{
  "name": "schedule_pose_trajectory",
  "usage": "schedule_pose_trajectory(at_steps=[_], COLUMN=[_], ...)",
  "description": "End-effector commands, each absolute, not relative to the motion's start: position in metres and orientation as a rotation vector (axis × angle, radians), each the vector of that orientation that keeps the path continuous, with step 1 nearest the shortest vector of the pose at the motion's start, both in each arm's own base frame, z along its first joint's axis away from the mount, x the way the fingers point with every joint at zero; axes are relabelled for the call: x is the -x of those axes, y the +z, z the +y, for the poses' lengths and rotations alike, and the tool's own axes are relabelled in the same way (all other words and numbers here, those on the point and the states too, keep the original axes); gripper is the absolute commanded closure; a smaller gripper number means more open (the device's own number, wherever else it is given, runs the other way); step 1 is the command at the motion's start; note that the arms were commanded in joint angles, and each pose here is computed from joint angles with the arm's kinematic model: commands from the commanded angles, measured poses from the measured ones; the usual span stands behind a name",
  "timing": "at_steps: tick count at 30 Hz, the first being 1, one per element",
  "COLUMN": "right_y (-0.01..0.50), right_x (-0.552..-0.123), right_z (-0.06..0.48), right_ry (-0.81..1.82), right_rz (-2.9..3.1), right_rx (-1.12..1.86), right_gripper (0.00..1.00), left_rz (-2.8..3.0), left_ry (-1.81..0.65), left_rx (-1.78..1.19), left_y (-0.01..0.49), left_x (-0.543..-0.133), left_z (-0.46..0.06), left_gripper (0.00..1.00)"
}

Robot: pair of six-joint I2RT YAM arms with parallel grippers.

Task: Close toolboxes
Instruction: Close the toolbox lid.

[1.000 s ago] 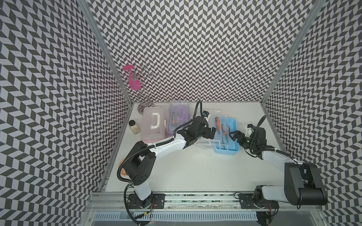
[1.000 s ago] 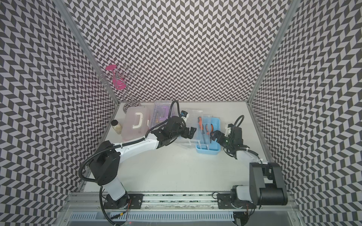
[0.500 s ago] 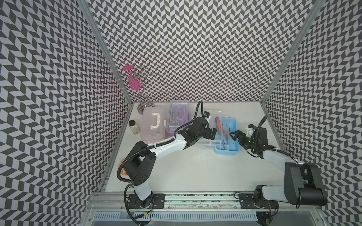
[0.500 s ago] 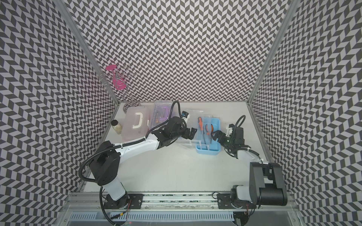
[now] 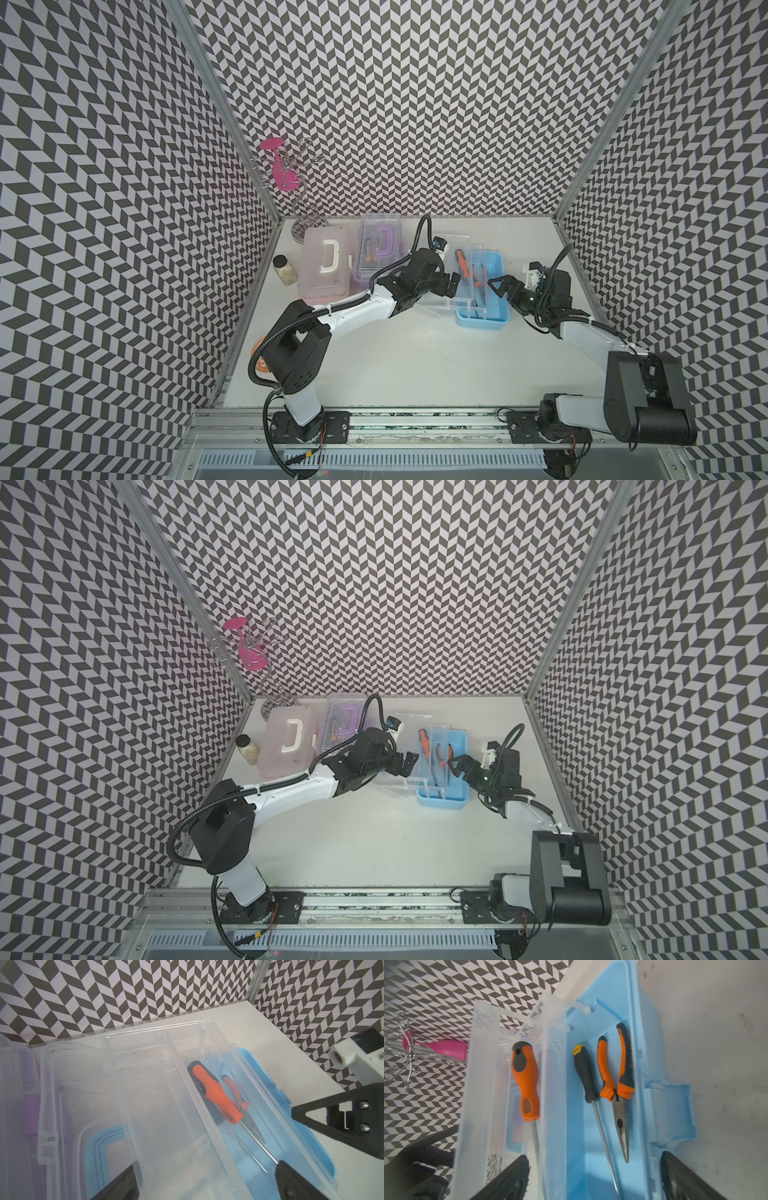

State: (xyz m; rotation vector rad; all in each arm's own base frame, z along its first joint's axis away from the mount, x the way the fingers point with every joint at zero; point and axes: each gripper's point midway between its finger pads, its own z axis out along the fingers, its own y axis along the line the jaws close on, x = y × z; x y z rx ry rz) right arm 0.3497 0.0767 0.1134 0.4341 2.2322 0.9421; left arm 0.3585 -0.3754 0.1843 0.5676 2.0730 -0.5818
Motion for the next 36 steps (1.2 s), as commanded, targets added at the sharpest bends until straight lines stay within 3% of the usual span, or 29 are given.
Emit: schedule_pose_trajectory(at_steps=[1, 25, 36], right_y=[0.149, 0.112, 0.092], right_x=[-0.359, -0.352, -0.354], right_z=[0.080, 0.088, 0.087], right_ry=[0.949, 0.921, 0.902], right_rz=[2.131, 2.248, 2.293], right_rx=[-0.321, -0.282, -0.336], right_gripper=[0.03, 0.06, 0.20], left_rz=[1.999, 1.955, 1.938], left_ry=[-0.670, -0.720, -0.669], left_rx=[-0.624, -0.675, -0.661], left_y=[0.206, 0.225, 0.238], left_x=[-0.344, -0.334, -0.334], left_z=[-0.396, -0.423, -0.417], left_gripper=[0.01, 0.01, 0.01])
